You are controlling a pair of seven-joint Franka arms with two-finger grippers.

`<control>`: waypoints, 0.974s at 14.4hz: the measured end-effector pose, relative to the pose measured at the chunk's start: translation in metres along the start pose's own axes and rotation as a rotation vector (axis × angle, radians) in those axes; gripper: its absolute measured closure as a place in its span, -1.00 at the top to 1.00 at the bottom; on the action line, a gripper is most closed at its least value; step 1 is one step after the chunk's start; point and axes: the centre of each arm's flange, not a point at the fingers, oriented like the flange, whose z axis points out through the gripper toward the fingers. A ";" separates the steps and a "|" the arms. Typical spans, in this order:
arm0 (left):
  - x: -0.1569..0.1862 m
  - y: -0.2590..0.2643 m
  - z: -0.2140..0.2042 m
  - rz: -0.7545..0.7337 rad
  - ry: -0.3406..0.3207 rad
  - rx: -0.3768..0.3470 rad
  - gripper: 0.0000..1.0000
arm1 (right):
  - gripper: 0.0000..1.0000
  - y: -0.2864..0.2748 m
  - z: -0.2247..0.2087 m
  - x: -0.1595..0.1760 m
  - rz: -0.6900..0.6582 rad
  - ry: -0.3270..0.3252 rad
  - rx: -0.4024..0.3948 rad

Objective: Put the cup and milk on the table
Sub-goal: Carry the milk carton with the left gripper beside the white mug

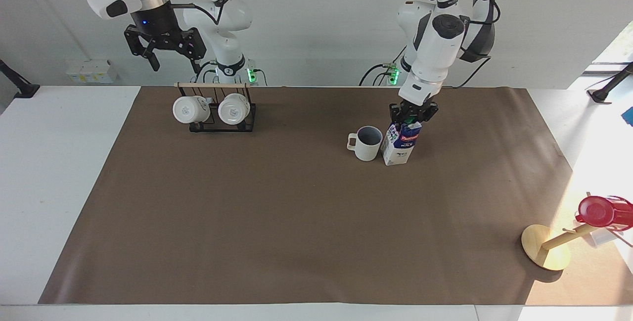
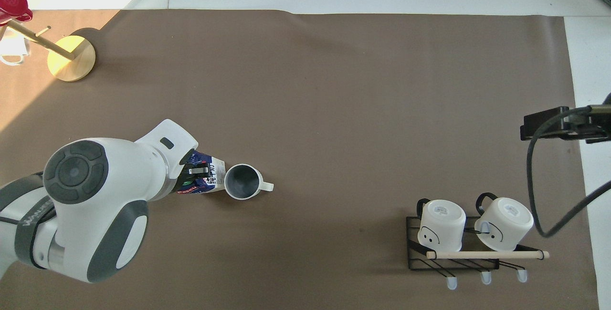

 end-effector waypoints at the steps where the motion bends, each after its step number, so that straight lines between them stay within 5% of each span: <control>1: 0.000 0.000 0.000 0.000 0.000 0.000 0.12 | 1.00 0.000 0.000 0.000 0.000 0.000 0.000; 5: 0.000 0.000 0.001 -0.001 -0.001 0.001 0.96 | 1.00 0.000 0.000 0.000 0.000 -0.001 0.000; 14: 0.011 0.002 -0.049 -0.006 -0.023 0.008 1.00 | 1.00 0.000 0.000 0.000 0.000 -0.001 0.000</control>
